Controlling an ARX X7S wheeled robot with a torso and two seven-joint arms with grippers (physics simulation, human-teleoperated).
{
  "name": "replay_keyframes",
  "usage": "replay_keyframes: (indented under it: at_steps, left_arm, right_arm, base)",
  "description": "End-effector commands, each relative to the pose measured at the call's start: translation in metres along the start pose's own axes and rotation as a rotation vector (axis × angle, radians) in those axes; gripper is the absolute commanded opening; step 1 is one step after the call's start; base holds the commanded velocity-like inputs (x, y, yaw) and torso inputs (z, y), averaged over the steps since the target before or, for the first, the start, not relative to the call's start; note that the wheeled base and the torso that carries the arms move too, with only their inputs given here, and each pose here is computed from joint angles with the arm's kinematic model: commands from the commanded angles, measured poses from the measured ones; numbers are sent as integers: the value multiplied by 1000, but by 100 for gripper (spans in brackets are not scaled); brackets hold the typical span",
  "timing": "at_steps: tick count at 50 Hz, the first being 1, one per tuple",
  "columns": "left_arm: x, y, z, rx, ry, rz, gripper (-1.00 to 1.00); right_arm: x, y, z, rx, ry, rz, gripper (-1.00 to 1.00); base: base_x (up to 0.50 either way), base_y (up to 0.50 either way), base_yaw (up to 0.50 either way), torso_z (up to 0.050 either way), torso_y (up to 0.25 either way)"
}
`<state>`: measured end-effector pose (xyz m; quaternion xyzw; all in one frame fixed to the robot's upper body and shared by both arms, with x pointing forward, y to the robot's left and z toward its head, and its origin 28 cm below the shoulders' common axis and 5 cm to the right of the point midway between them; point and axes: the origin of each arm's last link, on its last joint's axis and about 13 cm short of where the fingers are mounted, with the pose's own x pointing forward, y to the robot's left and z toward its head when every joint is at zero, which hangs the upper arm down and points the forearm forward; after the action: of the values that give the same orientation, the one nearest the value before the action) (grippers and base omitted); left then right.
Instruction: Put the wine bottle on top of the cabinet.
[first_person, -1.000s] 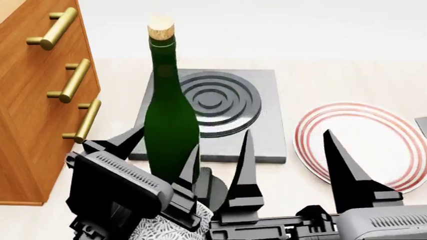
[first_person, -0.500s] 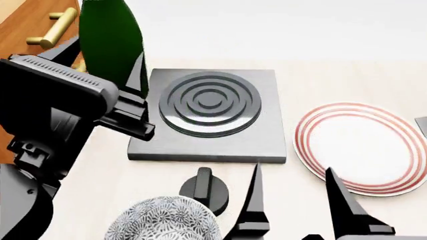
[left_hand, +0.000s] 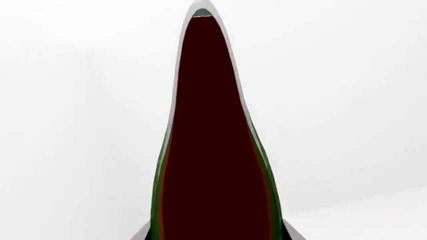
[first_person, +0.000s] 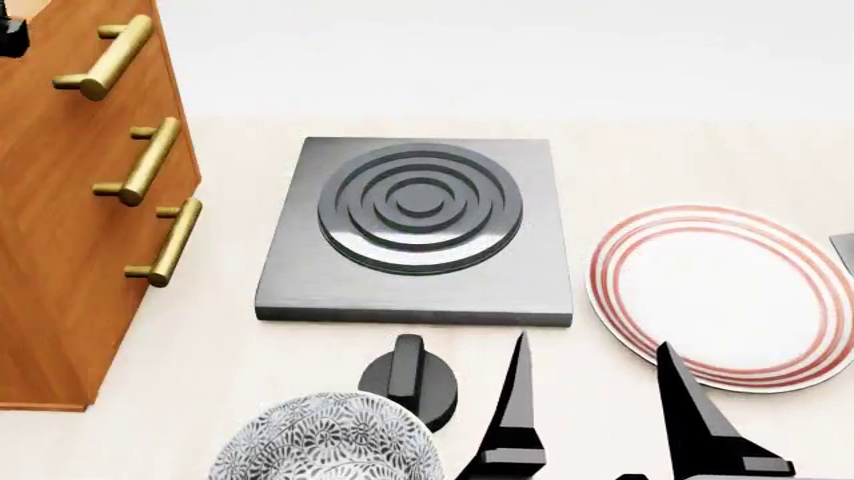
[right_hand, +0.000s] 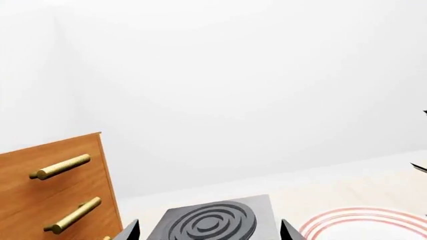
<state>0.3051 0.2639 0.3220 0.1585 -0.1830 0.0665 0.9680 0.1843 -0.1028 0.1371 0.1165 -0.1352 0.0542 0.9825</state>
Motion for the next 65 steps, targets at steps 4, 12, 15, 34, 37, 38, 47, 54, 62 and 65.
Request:
replay_keyframes:
  at_steps: [4, 12, 15, 34, 37, 38, 47, 54, 62, 65]
  left_arm:
    - [14, 55, 24, 26, 46, 181, -100]
    - [31, 68, 28, 22, 103, 228, -100]
    - [38, 71, 29, 14, 129, 234, -100]
    - [62, 84, 38, -66, 175, 211, -100]
    - [63, 82, 39, -91, 170, 190, -100]
    - [64, 82, 39, -98, 168, 189, -100]
    - [68, 78, 41, -104, 150, 138, -100]
    - [76, 68, 43, -117, 149, 113, -100]
    - [80, 62, 38, -114, 162, 104, -100]
    - [80, 59, 34, -118, 169, 101, -100]
  right_arm:
    - [0, -2, 0, 3, -1, -6, 100]
    - [0, -2, 0, 4, 0, -8, 100]
    - [0, -3, -1, 3, 1, -11, 100]
    - [0, -4, -2, 6, 4, -14, 100]
    - [0, -4, -3, 6, 6, -15, 100]
    - [0, -4, -3, 4, 6, -15, 100]
    - [0, -4, -4, 4, 9, -15, 100]
    - [0, -4, -4, 6, 12, -16, 100]
    - [0, -4, -4, 8, 9, -19, 100]
    - [0, -5, -4, 8, 9, -19, 100]
  base:
    - [0, 0, 0, 0, 0]
    - [0, 0, 0, 1, 1]
    - [0, 0, 0, 0, 0]
    - [0, 0, 0, 0, 1]
    - [0, 0, 0, 0, 0]
    - [0, 0, 0, 0, 0]
    - [0, 0, 0, 0, 1]
    - [0, 0, 0, 1, 1]
    - [0, 0, 0, 0, 0]
    - [0, 0, 0, 0, 0]
